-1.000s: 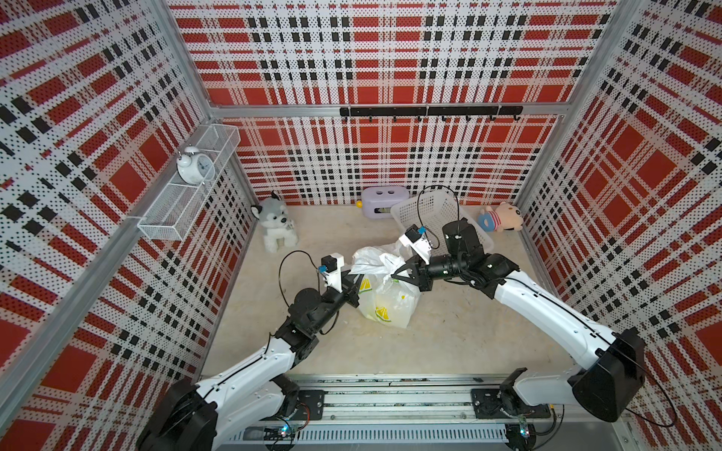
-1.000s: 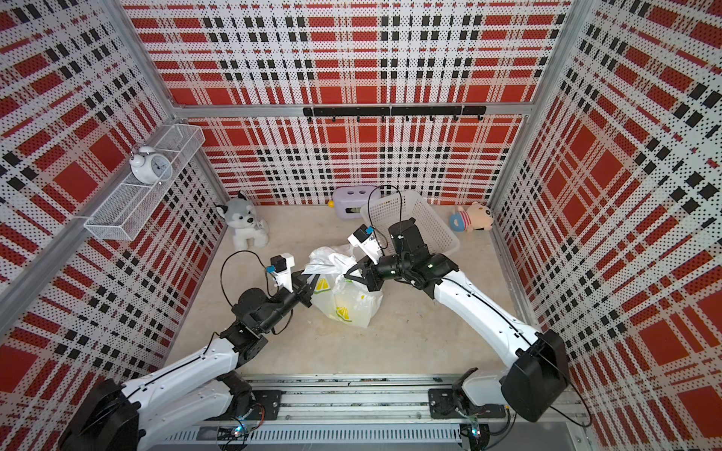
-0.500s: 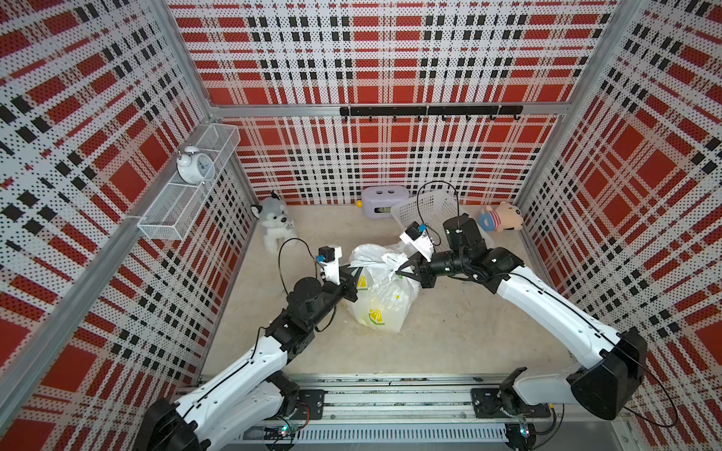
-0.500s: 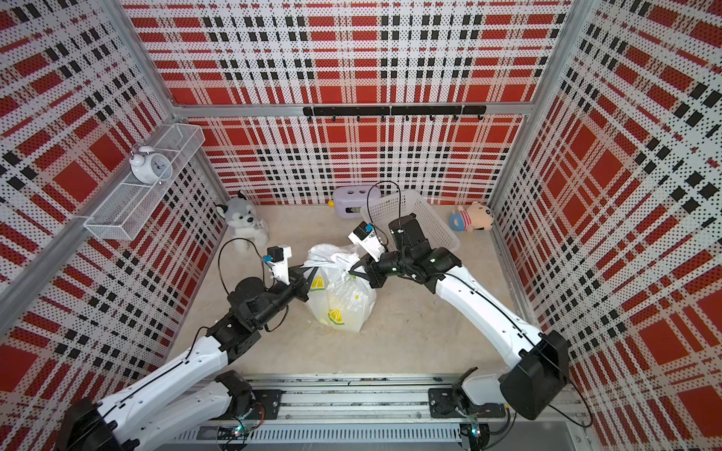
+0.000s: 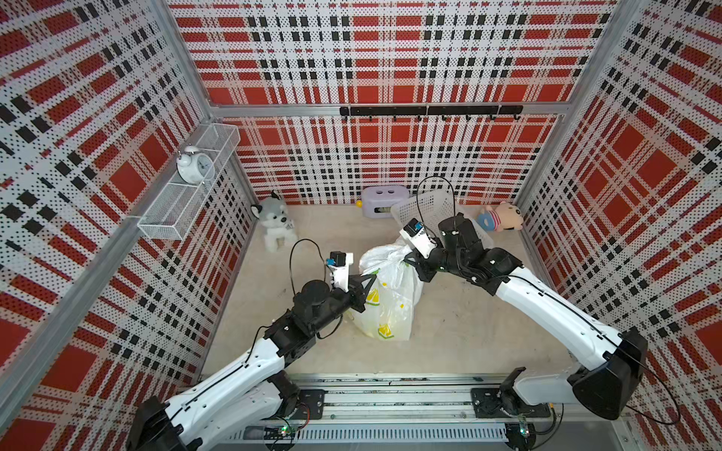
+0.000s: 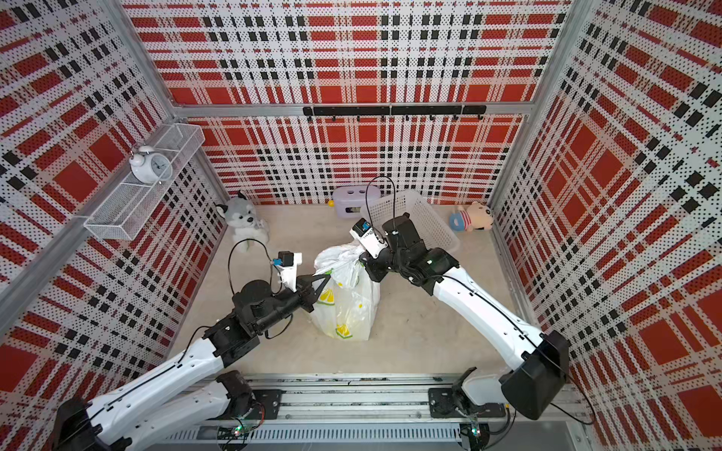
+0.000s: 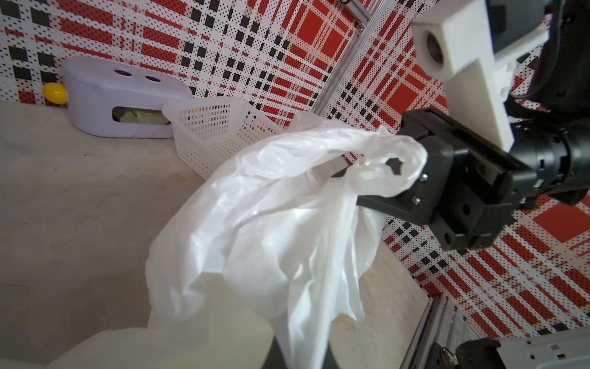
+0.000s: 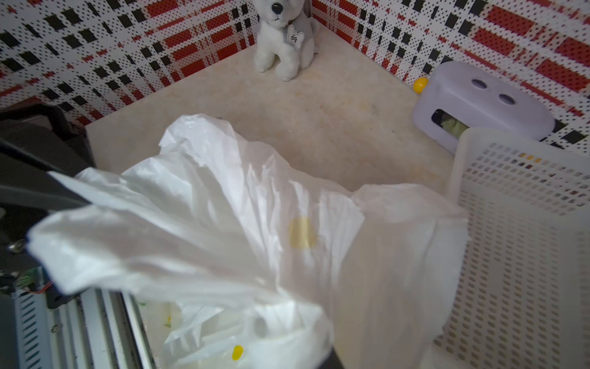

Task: Place the banana into a plastic bag & tie a knot
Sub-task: Cross the plastic bag at the center of the board.

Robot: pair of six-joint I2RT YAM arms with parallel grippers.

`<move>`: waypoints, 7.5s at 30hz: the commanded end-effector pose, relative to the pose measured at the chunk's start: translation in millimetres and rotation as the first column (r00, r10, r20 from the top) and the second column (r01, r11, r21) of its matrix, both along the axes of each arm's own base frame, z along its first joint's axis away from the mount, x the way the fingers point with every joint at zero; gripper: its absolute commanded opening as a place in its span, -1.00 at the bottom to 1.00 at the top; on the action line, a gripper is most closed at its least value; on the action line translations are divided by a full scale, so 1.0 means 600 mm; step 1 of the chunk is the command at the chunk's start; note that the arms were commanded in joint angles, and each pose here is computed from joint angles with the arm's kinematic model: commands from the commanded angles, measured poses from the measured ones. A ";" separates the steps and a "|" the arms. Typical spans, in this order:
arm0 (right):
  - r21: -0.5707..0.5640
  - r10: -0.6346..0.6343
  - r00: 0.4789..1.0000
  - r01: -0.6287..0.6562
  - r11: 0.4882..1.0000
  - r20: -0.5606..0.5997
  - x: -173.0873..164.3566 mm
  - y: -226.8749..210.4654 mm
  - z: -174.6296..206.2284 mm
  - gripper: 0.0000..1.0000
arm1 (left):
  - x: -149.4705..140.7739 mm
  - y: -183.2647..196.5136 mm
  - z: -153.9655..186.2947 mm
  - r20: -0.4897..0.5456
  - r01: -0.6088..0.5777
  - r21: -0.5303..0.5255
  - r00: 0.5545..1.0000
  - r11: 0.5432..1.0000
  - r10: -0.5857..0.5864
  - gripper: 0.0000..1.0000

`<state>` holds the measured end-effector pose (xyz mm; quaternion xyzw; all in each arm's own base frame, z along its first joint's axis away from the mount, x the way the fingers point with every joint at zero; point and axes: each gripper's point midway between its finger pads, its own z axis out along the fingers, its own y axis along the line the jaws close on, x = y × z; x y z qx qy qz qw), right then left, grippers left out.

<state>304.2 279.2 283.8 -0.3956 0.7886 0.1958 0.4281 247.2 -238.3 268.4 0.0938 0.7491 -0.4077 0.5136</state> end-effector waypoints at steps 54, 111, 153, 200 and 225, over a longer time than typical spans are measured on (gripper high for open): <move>0.247 -0.102 0.532 -0.207 0.947 0.841 -0.073 -0.023 0.154 -1.00 | -0.055 -0.095 0.018 -0.044 0.271 -0.323 0.953 0.907 -0.300 0.96; 0.169 -0.110 0.373 -0.130 0.977 0.921 -0.068 -0.040 0.073 -1.00 | 0.095 -0.069 0.148 -0.025 -0.039 0.147 0.999 0.988 0.043 0.49; 0.411 -0.248 0.457 -0.302 0.860 0.854 -0.087 -0.022 0.101 -1.00 | -0.054 -0.087 0.039 -0.125 0.257 -0.264 0.947 0.930 -0.297 0.57; 0.350 -0.151 0.506 -0.325 0.878 0.849 -0.091 -0.003 0.061 -1.00 | -0.021 -0.084 0.116 -0.023 0.391 -0.451 0.894 0.802 -0.448 0.45; 0.337 -0.129 0.516 -0.334 0.880 0.847 -0.094 0.002 0.059 -1.00 | 0.016 -0.087 0.079 -0.081 0.343 -0.457 0.903 0.821 -0.422 0.49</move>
